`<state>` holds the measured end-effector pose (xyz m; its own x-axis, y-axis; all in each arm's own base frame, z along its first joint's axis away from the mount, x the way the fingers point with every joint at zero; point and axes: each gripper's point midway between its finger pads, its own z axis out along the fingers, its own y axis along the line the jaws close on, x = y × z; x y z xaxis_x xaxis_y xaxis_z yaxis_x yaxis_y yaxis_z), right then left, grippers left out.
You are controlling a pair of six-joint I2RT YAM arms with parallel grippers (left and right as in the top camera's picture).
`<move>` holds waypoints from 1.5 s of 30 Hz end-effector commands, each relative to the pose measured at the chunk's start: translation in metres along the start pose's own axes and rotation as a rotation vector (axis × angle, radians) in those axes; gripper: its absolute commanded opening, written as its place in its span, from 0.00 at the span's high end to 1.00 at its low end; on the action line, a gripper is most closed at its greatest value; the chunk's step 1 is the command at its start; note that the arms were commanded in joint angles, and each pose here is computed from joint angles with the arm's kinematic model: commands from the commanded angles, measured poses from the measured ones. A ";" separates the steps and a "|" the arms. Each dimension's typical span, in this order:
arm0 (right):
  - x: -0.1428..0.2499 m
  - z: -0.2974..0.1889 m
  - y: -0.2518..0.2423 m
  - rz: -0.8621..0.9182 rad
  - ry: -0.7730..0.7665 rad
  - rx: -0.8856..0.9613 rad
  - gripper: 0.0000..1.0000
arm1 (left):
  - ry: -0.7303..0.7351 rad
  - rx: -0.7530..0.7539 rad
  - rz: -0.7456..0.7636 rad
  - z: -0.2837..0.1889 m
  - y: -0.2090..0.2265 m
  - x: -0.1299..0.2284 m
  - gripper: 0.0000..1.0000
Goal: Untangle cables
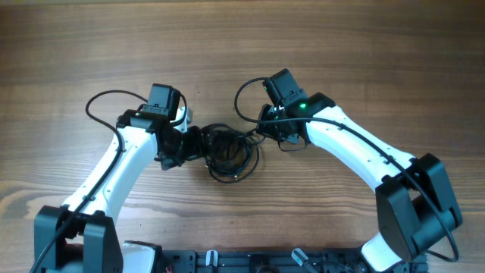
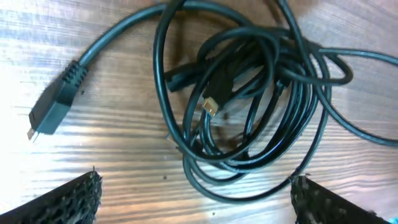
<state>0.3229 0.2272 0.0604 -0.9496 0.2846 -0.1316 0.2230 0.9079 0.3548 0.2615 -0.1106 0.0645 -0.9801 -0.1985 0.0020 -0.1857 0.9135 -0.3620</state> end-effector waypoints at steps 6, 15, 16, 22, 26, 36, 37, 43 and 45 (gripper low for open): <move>0.003 0.008 -0.009 -0.012 0.003 0.037 0.94 | -0.048 0.019 0.014 0.021 0.004 -0.007 0.73; 0.003 0.008 -0.009 -0.012 0.003 0.037 0.94 | -0.075 -0.064 -0.084 0.031 0.026 -0.005 0.68; 0.003 0.008 -0.009 -0.012 0.003 0.037 0.94 | -0.076 -0.064 -0.084 0.031 0.026 -0.004 0.68; 0.003 0.008 -0.009 -0.012 0.005 0.036 0.94 | -0.107 -0.045 -0.116 0.038 0.027 -0.008 0.65; 0.003 0.008 -0.008 -0.012 0.006 0.034 0.94 | -0.115 -0.039 -0.131 0.039 0.027 -0.010 0.66; 0.003 0.008 -0.008 -0.012 0.006 0.034 0.94 | -0.121 -0.037 -0.129 0.043 0.028 -0.009 0.72; 0.003 0.008 -0.008 -0.012 0.006 0.034 0.94 | -0.121 -0.037 -0.129 0.044 0.029 -0.008 0.73; 0.004 0.008 -0.009 -0.012 0.010 0.036 0.96 | -0.127 -0.020 -0.150 0.048 0.029 -0.007 0.96; 0.004 0.008 -0.009 -0.020 0.010 0.036 0.96 | -0.118 0.014 -0.139 0.046 0.023 -0.008 0.96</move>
<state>0.3228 0.2272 0.0604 -0.9504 0.2815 -0.1326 0.2199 0.9090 0.3541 0.2705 -0.0987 0.0144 -0.9240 -0.3740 -0.0796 -0.3244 0.8770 -0.3543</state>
